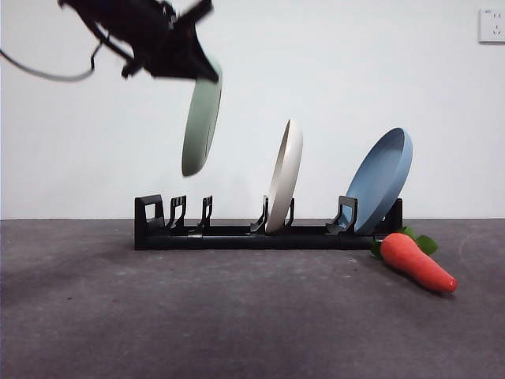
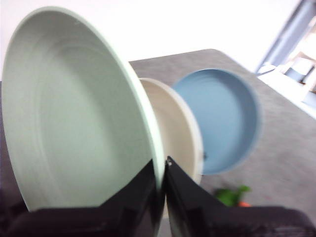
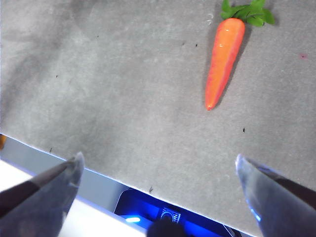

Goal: Take the green plate from the plate rack,put the plate on the table,take the carrot from the table,put the carrot in the plate

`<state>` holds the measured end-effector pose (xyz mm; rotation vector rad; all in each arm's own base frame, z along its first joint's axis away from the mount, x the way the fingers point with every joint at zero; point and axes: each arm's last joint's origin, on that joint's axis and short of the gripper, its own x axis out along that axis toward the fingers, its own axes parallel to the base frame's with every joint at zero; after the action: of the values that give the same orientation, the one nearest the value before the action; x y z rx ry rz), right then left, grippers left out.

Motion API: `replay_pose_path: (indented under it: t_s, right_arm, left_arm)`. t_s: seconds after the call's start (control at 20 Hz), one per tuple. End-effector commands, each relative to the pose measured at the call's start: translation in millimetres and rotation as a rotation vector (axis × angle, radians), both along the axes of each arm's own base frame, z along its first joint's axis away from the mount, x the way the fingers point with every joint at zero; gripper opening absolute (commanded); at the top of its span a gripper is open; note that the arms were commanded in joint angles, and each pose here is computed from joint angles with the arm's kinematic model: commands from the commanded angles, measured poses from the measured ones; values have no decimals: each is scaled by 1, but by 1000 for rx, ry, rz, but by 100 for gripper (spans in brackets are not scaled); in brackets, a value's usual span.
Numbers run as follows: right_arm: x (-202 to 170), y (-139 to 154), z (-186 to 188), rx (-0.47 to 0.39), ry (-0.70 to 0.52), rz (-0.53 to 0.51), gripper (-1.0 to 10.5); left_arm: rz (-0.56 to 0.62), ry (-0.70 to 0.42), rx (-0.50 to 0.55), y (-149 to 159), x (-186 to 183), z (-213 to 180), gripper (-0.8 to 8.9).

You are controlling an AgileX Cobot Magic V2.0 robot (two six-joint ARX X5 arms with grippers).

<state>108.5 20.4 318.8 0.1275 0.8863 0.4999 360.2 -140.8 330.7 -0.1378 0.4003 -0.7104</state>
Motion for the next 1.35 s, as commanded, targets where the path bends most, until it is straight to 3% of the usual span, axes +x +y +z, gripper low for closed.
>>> replay_pose_path:
  t_s: [0.05,0.15,0.3,0.4,0.65,0.95,1.35]
  right_arm:
    - [0,0,1,2,-7,1,626]
    - [0,0,1,2,-7,1,626]
    - [0,0,1,2,-7,0,626]
    - [0,0,1,2,-7,0,626]
    - [0,0,1,2,-7,1,626]
    - [0,0,1,3,-6,1,626]
    - [0,0,1,4,-6,2,626]
  left_arm:
    - [-67,6,0,0,-19,25,-8]
    - [-132,6,93,-2,-48,40,-7]
    - [-167,-17,337,-13,-99,52,-6]
    - [-188,-57,509,-31,-127,53,-6]
    - [-288,-80,808,-86,-171,27,-6]
    - [-334,-58,1045,-127,-181,-44,-6]
    - [-352,-46,1191,-144,-174,-137,-6]
